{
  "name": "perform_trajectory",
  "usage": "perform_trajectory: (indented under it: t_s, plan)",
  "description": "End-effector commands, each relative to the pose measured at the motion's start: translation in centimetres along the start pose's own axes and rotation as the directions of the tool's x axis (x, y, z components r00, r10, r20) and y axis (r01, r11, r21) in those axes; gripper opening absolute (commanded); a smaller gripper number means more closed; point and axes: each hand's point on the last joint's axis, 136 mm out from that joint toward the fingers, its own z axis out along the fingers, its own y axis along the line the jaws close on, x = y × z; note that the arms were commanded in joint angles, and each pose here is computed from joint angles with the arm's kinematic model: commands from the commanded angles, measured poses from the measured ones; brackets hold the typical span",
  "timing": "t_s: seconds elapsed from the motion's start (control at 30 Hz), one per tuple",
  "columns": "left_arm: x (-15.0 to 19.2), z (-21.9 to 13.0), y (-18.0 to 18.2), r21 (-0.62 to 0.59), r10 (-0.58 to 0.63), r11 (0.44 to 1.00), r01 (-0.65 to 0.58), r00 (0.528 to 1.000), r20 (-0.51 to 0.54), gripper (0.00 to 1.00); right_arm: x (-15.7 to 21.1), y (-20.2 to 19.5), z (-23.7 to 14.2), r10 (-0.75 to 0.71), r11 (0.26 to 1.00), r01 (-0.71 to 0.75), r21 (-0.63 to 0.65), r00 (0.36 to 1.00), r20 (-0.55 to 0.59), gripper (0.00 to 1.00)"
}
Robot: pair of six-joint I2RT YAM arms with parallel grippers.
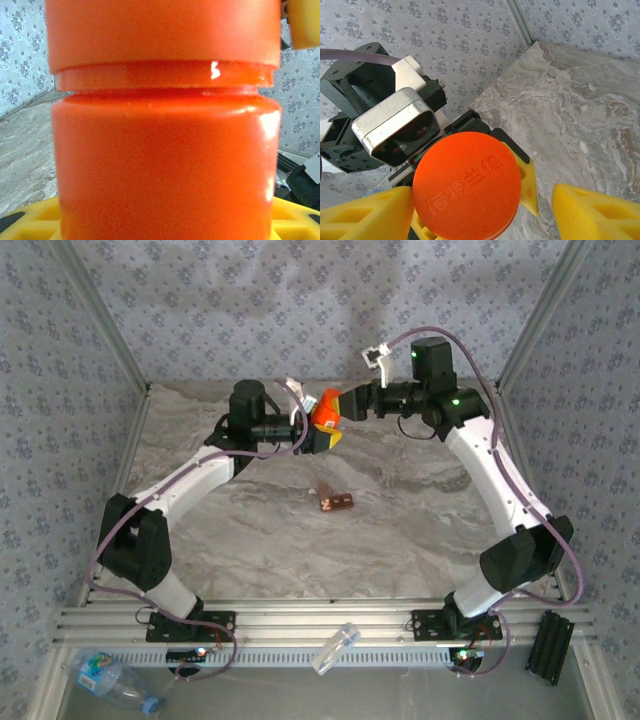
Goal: Sort the pills into containers
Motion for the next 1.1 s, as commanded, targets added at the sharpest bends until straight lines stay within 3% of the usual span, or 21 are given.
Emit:
perform_trajectory:
  t_s: [0.0, 0.2, 0.43, 0.67, 0.93, 1.07]
  plan:
    - [-1.9, 0.1, -1.0, 0.041, 0.06, 0.997, -0.061, 0.998, 0.029, 0.0, -1.3, 1.5, -0.1, -0.028, 0.998, 0.03, -0.051, 0.999, 0.024, 0.69]
    - [-2.2, 0.2, -1.1, 0.034, 0.068, 0.997, -0.07, 0.997, 0.035, 0.0, -0.6, 1.6, 0.7, -0.016, 0.999, 0.017, -0.037, 1.0, 0.013, 0.47]
    - [-2.4, 0.3, 0.3, -0.099, 0.099, 0.991, -0.093, 0.994, 0.052, 0.0, 0.4, -0.2, 1.9, 0.083, 0.99, -0.094, 0.108, 0.992, 0.095, 0.41]
    - [-3.3, 0.8, 1.4, -0.293, 0.186, 0.945, -0.148, 0.977, 0.106, 0.0, 1.6, -1.2, 4.8, 0.181, 0.935, -0.228, 0.272, 0.965, 0.188, 0.41]
    - [-3.2, 1.3, 1.7, -0.344, 0.194, 0.928, -0.141, 0.973, 0.124, 0.0, 0.7, -1.5, 5.7, 0.212, 0.931, -0.264, 0.251, 0.953, 0.218, 0.45]
    - [-3.2, 0.9, 2.2, -0.359, 0.182, 0.924, -0.127, 0.976, 0.123, 0.0, -0.7, -1.4, 3.0, 0.202, 0.944, -0.256, 0.208, 0.947, 0.248, 0.57]
